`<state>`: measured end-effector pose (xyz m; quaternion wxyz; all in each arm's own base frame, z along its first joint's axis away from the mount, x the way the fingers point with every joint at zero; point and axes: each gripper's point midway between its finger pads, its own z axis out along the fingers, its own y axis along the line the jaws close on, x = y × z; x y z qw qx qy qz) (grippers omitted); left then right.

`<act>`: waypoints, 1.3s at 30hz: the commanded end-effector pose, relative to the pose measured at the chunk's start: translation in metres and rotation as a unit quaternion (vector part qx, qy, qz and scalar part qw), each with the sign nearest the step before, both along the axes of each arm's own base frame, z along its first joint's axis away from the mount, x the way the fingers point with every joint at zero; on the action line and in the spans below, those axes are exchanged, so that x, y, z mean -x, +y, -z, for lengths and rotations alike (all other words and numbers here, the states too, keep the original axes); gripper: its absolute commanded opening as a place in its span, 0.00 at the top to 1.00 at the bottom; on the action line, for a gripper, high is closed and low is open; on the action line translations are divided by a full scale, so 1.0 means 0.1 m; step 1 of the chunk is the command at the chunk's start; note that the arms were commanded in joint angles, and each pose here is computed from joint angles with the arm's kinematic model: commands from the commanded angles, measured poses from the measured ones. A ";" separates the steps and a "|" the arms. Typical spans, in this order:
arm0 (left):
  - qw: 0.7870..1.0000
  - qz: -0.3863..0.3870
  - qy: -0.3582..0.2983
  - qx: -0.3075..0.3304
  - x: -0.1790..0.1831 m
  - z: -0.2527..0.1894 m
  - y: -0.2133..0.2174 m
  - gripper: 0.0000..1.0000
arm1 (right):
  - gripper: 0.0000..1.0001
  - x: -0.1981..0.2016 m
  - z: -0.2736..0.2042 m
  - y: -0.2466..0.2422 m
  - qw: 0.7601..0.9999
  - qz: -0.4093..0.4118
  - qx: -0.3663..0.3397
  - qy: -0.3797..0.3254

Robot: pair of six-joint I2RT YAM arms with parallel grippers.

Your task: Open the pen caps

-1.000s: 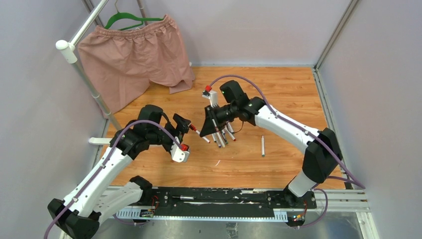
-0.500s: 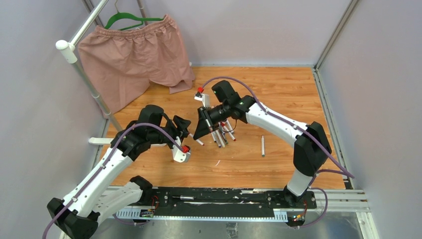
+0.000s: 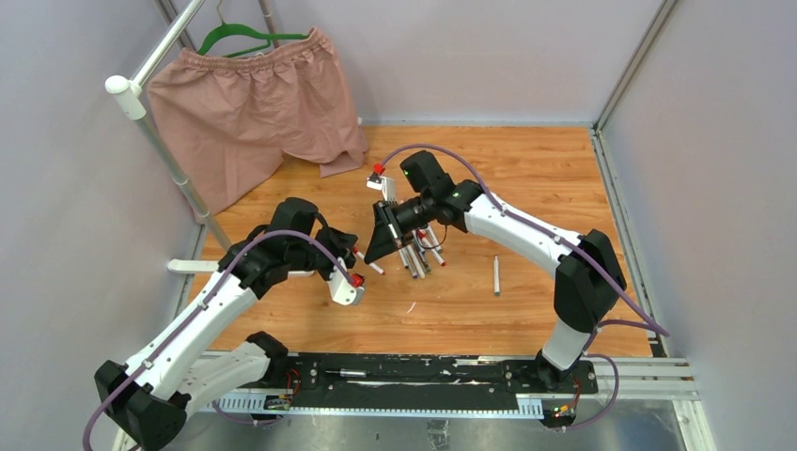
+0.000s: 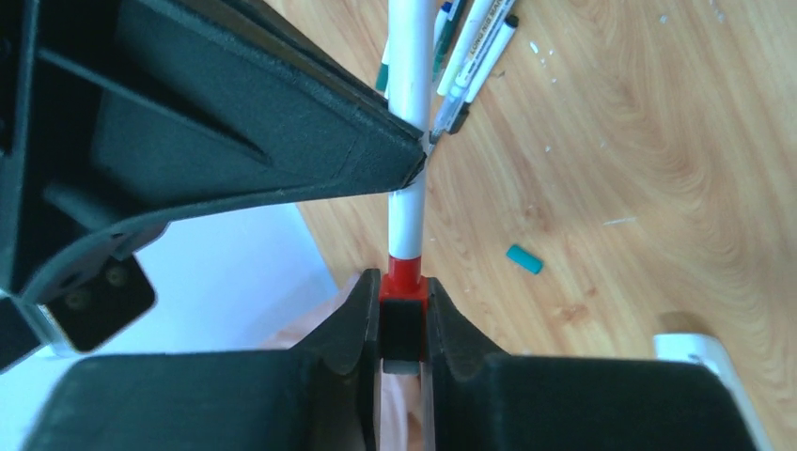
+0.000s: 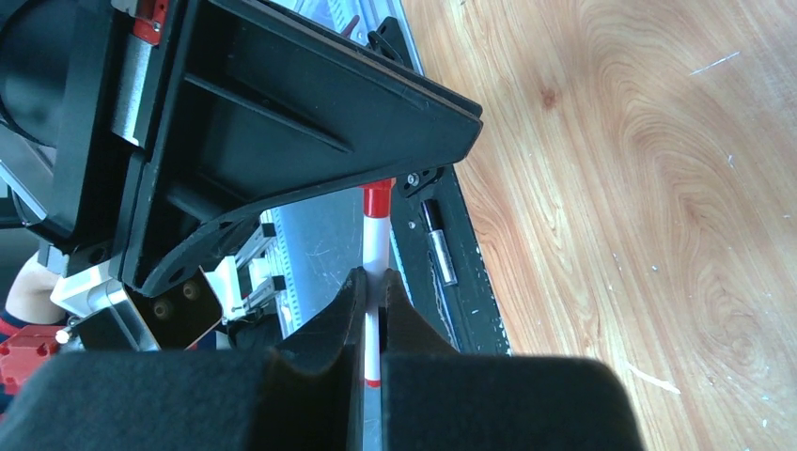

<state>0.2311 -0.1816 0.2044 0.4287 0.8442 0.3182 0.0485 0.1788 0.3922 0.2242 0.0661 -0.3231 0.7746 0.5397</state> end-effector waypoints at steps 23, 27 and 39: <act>0.999 -0.042 0.003 0.025 -0.10 -0.24 -0.03 1.00 | 0.72 0.06 -0.01 0.15 0.998 0.004 -0.038 0.052; 0.999 -0.048 0.001 0.020 -0.11 -0.22 -0.01 1.00 | 1.00 0.03 0.00 0.15 0.998 0.016 -0.034 0.049; 0.992 -0.121 -0.030 -0.011 -0.37 -0.06 0.20 1.00 | 1.00 0.16 0.20 -0.24 0.998 0.042 -0.003 0.055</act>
